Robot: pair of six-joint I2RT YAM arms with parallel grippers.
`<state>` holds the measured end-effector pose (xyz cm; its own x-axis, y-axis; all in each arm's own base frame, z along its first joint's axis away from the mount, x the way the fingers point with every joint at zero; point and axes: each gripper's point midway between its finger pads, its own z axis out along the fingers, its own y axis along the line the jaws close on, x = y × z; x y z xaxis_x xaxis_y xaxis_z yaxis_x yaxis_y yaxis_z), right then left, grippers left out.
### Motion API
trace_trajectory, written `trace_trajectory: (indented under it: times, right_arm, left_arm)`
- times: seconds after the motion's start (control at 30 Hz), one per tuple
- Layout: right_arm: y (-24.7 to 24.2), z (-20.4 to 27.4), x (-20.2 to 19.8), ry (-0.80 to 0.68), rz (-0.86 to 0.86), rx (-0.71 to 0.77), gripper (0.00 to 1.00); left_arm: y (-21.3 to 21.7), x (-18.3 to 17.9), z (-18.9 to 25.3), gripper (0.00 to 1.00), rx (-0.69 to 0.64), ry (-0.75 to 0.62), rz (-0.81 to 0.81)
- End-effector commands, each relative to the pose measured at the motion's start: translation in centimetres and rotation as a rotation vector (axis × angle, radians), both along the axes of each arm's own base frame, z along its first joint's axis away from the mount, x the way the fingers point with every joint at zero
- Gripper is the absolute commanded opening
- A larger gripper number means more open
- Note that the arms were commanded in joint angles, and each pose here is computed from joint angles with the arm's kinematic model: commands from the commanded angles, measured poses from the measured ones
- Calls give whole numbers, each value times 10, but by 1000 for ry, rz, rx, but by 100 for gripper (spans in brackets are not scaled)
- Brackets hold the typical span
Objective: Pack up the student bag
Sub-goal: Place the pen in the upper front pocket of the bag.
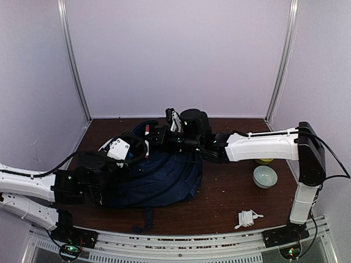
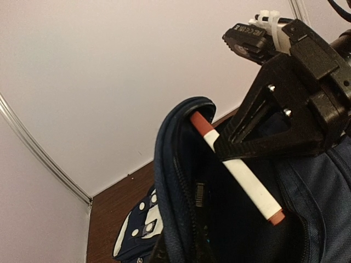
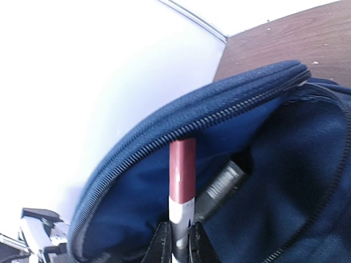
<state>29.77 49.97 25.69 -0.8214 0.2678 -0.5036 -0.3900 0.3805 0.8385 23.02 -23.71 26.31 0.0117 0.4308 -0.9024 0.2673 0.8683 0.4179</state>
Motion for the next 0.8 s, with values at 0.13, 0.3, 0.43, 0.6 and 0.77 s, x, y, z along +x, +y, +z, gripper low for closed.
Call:
trace_trajectory:
  times: [0.13, 0.3, 0.43, 0.6, 0.77]
  right_arm:
    - [13, 8, 19, 55, -86, 119, 1]
    - [9, -12, 20, 72, -99, 54, 17]
    - [-1, -13, 12, 5, -72, -35, 31]
    - [-12, -6, -1, -85, -2, -187, 40]
    - [-39, 13, -18, -193, 47, -295, 41]
  left_arm:
    - [12, 4, 29, 0, -143, -37, 46]
    - [13, 3, 33, 0, -153, -42, 42]
    - [15, 3, 33, 0, -163, -47, 42]
    - [13, 3, 32, 0, -160, -46, 39]
    - [11, 3, 33, 0, -160, -46, 37]
